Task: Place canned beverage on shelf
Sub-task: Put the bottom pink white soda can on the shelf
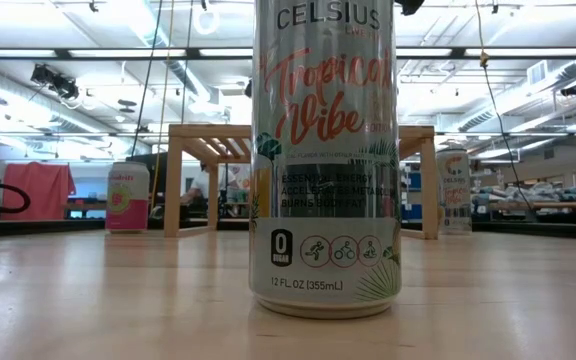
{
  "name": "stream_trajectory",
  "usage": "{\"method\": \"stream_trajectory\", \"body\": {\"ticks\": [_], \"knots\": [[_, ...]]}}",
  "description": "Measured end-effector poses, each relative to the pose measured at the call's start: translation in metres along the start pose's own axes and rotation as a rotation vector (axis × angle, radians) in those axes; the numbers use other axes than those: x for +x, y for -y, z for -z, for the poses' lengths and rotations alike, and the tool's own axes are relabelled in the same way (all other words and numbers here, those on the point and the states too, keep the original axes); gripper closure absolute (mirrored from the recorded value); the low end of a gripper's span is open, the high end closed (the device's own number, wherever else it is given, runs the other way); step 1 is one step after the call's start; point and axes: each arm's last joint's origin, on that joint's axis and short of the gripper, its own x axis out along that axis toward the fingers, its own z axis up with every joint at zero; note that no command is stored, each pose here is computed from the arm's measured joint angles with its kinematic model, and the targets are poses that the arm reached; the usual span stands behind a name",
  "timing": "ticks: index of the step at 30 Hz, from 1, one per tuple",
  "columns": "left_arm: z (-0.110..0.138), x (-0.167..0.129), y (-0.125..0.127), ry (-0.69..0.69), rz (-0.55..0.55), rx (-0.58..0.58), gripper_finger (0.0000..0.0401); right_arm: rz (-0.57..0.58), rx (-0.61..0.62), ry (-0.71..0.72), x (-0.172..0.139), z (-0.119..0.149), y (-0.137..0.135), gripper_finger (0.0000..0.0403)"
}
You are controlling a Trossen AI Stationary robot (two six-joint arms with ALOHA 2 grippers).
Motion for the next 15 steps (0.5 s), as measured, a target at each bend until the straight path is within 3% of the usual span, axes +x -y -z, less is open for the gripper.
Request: {"method": "stream_trajectory", "body": {"ticks": [15], "knots": [[0.0, 0.0001, 0.0001, 0.0, 0.001, 0.046, 0.0087, 0.012, 0.004, 0.013, 0.0003, -0.0012, 0.0016, 0.0213]]}}
